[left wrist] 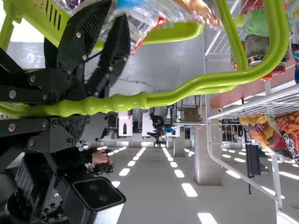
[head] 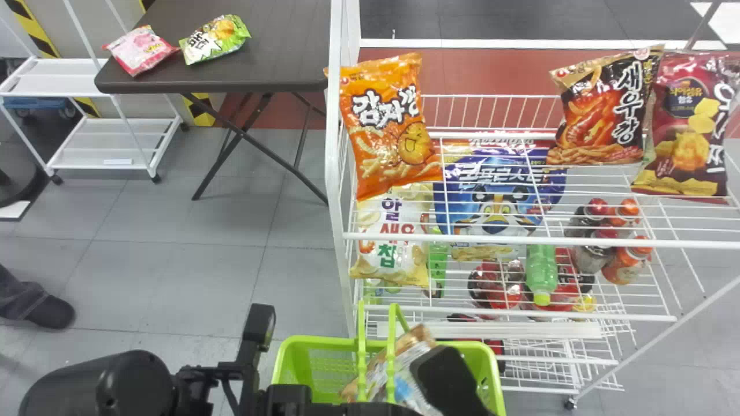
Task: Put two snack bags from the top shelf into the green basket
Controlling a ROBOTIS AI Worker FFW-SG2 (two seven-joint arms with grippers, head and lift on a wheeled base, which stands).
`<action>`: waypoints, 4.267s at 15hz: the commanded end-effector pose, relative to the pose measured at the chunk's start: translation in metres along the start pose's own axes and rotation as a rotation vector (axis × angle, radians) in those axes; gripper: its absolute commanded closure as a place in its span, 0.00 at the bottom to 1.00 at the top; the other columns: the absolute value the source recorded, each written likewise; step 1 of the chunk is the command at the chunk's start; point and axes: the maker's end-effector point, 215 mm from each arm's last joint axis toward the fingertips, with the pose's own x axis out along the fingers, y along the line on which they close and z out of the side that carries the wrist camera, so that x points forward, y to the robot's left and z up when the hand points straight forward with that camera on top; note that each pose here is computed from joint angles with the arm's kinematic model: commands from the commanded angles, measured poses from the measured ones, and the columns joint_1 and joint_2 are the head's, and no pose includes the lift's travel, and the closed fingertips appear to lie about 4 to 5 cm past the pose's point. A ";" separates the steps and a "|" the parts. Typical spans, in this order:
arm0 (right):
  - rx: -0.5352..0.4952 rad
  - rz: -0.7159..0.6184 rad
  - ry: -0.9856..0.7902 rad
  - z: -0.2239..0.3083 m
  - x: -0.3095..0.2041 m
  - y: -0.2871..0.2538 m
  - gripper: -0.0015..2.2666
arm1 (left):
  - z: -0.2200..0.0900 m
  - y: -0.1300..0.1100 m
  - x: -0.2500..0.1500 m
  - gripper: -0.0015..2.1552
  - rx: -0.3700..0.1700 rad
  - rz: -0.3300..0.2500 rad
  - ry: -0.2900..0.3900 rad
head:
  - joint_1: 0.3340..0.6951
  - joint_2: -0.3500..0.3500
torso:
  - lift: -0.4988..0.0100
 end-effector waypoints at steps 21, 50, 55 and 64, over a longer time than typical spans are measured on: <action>0.321 -0.523 -0.782 0.217 -0.079 -0.429 0.03 | -0.006 -0.003 -0.004 1.00 0.001 0.022 0.027 | 1.00 0.00 | 0.98; 0.256 -0.505 -0.759 0.217 -0.067 -0.443 0.94 | 0.007 -0.001 -0.001 1.00 0.008 0.028 0.041 | 1.00 0.00 | 0.98; 0.279 -0.434 -0.686 0.189 -0.106 -0.376 0.94 | 0.007 0.000 -0.001 1.00 0.004 0.024 0.036 | 1.00 0.00 | 0.98; 0.299 -0.182 -0.379 0.102 -0.096 -0.250 0.94 | 0.011 0.002 -0.006 1.00 -0.003 0.015 0.006 | 1.00 0.02 | 0.98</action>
